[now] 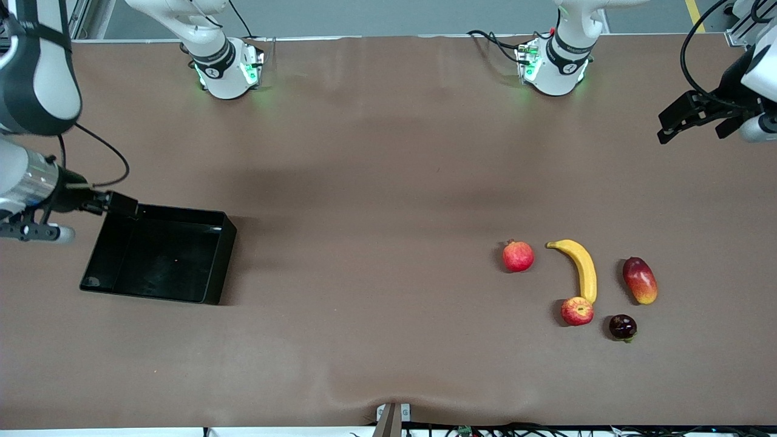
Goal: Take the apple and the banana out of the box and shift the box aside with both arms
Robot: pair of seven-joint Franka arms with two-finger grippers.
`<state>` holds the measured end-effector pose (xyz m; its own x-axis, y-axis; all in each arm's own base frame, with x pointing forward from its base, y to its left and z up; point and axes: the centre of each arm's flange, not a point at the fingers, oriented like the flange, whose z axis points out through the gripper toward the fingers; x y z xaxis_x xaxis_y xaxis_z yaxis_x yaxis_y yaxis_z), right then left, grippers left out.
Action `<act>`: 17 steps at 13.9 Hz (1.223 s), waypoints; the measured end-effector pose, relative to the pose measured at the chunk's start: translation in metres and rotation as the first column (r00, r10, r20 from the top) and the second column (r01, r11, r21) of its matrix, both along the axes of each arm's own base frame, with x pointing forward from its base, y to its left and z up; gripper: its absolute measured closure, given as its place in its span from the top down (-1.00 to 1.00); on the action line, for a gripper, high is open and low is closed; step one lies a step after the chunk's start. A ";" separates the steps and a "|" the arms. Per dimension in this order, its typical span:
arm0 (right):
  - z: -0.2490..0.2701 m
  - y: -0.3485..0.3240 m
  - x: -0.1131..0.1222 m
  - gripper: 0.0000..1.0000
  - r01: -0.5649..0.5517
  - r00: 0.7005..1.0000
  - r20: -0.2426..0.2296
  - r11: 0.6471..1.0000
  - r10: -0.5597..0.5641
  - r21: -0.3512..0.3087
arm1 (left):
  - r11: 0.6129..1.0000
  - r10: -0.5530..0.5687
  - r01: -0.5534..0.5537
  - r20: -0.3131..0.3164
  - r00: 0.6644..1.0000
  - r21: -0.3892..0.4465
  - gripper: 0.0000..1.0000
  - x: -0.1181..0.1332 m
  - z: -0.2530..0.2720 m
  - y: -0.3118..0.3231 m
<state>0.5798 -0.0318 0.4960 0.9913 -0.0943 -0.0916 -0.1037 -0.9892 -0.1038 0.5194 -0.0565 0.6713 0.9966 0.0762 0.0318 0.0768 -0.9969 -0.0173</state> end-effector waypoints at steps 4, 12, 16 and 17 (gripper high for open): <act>0.072 0.036 -0.016 1.00 -0.023 0.999 -0.027 0.999 0.022 -0.031 | 1.000 -0.007 0.007 0.001 1.000 0.000 1.00 -0.005 0.002 -0.004; 0.143 0.037 -0.038 1.00 -0.036 0.998 -0.045 0.998 0.033 -0.054 | 1.000 0.002 -0.002 -0.014 1.000 0.000 1.00 -0.006 0.001 0.002; 0.143 0.033 -0.036 1.00 -0.030 0.999 -0.033 0.996 0.028 -0.079 | 1.000 0.002 -0.002 -0.018 1.000 0.000 1.00 -0.009 0.002 0.002; 0.144 0.033 -0.036 1.00 -0.031 0.999 -0.031 0.996 0.028 -0.084 | 1.000 0.002 -0.002 -0.017 1.000 0.001 1.00 -0.009 0.003 0.002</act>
